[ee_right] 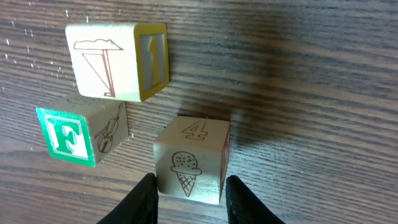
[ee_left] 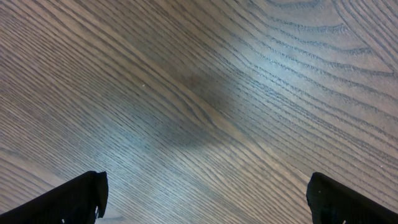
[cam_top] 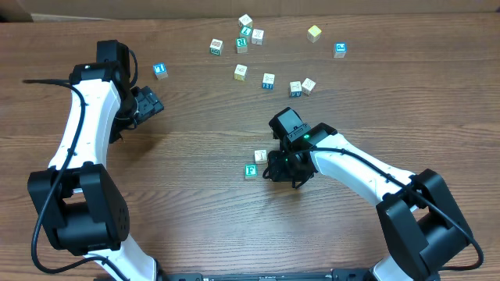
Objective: Form a circle
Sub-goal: 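Hold the '4' block on the table next to the F block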
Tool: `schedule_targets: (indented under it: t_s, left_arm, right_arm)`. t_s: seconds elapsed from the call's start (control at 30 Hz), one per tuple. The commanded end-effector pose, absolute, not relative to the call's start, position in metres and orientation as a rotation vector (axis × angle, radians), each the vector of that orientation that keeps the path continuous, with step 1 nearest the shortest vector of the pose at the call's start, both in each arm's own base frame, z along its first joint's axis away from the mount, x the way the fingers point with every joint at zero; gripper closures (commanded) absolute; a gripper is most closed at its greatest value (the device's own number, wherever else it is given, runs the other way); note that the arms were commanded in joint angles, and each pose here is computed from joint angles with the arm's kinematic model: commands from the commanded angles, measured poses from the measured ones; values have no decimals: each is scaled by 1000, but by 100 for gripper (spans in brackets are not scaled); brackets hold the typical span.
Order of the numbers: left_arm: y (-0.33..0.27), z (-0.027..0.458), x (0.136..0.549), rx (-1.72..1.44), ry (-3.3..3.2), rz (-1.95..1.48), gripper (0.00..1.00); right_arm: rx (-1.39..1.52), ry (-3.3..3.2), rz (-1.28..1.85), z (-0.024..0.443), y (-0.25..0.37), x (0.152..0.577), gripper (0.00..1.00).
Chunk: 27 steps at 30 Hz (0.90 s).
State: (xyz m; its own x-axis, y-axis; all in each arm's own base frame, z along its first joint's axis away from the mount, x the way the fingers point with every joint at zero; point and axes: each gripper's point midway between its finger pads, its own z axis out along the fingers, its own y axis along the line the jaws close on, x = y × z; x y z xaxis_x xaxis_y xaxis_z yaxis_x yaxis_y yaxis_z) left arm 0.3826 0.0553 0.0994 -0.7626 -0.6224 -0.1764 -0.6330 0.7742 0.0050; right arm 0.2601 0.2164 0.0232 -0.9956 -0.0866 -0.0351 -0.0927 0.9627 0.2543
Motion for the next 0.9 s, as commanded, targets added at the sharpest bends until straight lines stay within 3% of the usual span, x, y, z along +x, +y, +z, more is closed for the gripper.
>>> schedule_targets:
  t_s: [0.0, 0.37, 0.87]
  left_arm:
    - [58, 105, 388, -978, 2786, 107, 0]
    - [58, 105, 388, -978, 2786, 107, 0]
    - [58, 105, 388, -978, 2786, 107, 0]
  right_arm:
    - [-150, 3070, 428, 28, 223, 267, 68]
    - [-159, 3056, 437, 29, 225, 269, 74]
    - [-201, 3030, 451, 30, 227, 273, 73]
